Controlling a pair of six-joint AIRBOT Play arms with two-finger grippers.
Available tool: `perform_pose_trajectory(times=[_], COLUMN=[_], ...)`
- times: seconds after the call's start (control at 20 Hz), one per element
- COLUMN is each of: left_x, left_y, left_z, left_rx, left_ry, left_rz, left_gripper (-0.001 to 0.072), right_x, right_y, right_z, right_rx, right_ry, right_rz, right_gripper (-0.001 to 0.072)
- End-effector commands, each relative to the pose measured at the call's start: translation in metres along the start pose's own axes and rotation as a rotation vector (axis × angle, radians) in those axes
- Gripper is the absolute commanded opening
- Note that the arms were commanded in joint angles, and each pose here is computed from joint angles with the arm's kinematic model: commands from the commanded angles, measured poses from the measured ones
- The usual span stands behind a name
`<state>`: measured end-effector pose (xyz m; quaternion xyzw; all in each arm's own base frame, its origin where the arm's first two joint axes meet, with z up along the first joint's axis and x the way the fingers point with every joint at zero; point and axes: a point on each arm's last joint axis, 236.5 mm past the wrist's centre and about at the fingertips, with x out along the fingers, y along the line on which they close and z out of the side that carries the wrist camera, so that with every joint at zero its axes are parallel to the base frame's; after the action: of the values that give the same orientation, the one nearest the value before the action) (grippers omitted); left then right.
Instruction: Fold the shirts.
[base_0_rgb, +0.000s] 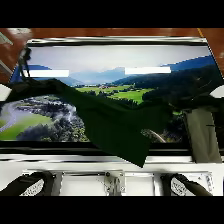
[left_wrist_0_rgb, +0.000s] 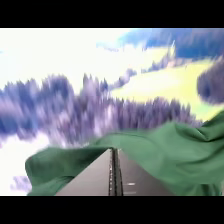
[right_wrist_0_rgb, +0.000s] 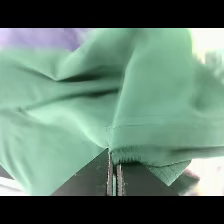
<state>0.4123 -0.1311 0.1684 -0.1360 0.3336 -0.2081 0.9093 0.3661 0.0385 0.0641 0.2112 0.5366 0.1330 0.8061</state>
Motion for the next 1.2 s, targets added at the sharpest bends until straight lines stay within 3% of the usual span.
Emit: perform_pose_trajectory(times=[0.0, 0.2, 0.35, 0.5, 0.65, 0.85, 1.15], left_x=[-0.078, -0.234, -0.343, -0.403, -0.435, -0.425, -0.26], left_y=[-0.022, -0.096, -0.152, -0.172, -0.149, -0.126, -0.027], left_z=[0.08, 0.191, 0.223, 0.215, 0.206, 0.204, 0.218], left_rx=[0.124, 0.312, 0.437, 0.509, 0.559, 0.556, 0.432], left_ry=[-0.169, -0.598, -0.862, -0.983, -1.016, -0.972, -0.627], left_rz=[0.005, 0.018, 0.03, 0.1, 0.318, 0.401, 0.392], left_gripper=[0.0034, 0.0034, 0.0034, 0.0034, 0.0034, 0.0034, 0.0034], right_x=[-0.118, -0.244, -0.295, -0.298, -0.281, -0.248, -0.12], right_y=[0.077, 0.149, 0.174, 0.177, 0.159, 0.101, 0.035], right_z=[0.045, 0.044, 0.019, -0.019, -0.061, -0.102, -0.104], right_rx=[-0.215, -0.355, -0.356, -0.254, -0.209, -0.085, 0.063], right_ry=[-0.319, -0.642, -0.75, -0.691, -0.533, -0.263, -0.048], right_rz=[0.016, 0.002, -0.003, 0.023, -0.042, -0.211, -0.167], right_gripper=[0.0062, 0.0063, 0.0063, 0.0062, 0.0063, 0.0062, 0.0063])
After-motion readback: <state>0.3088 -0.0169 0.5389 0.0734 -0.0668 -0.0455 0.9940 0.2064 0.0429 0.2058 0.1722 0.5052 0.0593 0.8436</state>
